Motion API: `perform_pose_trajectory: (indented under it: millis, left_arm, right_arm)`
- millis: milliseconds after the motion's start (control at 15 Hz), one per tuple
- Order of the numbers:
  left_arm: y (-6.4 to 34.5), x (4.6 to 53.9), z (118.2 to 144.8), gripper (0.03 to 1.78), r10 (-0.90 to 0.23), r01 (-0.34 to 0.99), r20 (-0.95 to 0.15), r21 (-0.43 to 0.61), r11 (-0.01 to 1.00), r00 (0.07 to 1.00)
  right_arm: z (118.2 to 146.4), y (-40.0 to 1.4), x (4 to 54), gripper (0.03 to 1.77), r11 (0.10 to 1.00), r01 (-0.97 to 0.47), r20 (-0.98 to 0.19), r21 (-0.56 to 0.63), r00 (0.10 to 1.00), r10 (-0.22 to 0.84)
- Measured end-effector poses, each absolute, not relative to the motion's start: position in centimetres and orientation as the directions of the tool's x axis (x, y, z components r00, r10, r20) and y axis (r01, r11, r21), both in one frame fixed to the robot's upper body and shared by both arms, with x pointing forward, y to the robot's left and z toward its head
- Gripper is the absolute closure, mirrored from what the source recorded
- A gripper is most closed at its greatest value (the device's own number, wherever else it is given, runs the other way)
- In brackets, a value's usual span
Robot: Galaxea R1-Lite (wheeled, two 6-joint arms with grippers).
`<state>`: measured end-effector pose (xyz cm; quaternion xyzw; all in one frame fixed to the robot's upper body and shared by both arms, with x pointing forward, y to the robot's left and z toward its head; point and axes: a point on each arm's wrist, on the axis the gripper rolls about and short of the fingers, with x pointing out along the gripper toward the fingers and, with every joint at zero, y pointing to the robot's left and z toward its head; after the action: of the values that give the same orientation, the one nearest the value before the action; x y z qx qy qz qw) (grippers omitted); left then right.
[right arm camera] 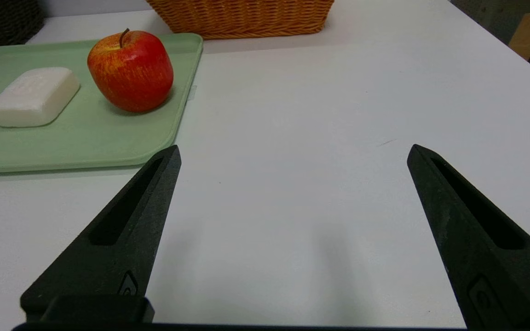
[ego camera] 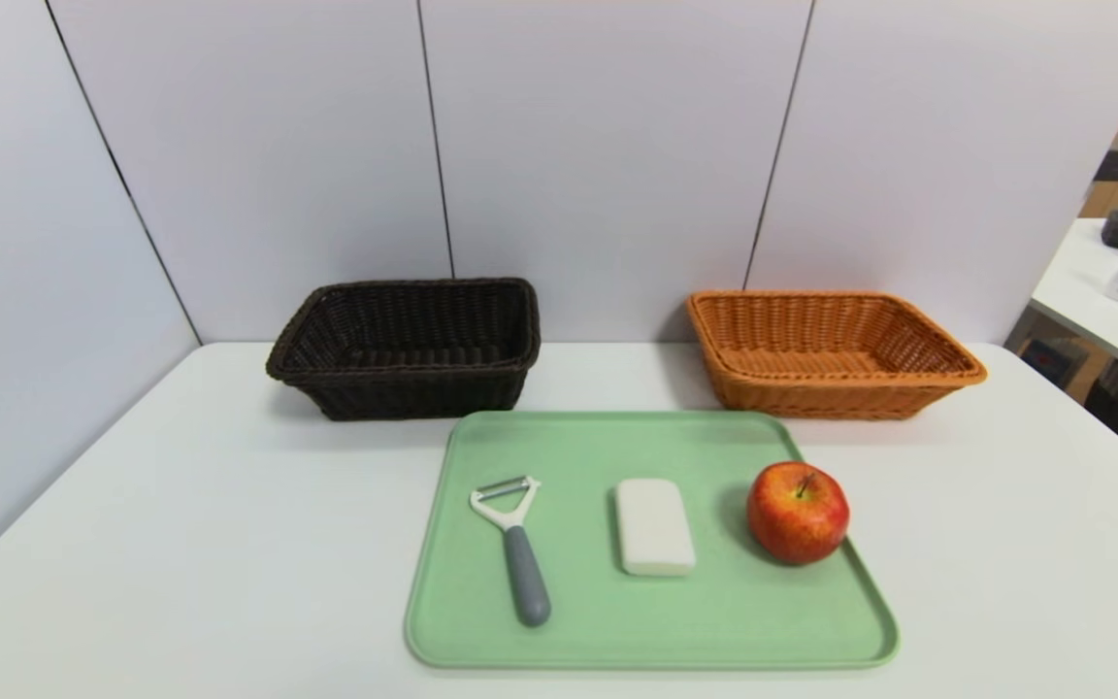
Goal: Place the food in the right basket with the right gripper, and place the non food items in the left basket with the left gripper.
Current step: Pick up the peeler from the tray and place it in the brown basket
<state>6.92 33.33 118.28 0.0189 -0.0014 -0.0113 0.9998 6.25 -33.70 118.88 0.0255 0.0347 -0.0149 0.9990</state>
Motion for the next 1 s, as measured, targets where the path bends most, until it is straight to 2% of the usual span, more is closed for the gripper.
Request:
perform_pose_trajectory:
  millis: [600,1000]
  left_arm:
    - [33.3,6.9,118.3,0.12,-0.023,0.022,0.002,0.040,0.999,1.000]
    - [33.3,6.7,119.0,0.12,-0.033,0.032,0.019,0.026,0.999,0.999]
  right_arm:
    - [118.8,-33.7,6.2,0.10,0.998,0.035,-0.075,0.045,0.997,-0.032]
    - [119.9,-33.8,5.9,0.10,0.997,0.067,-0.044,0.049,0.997,-0.065]
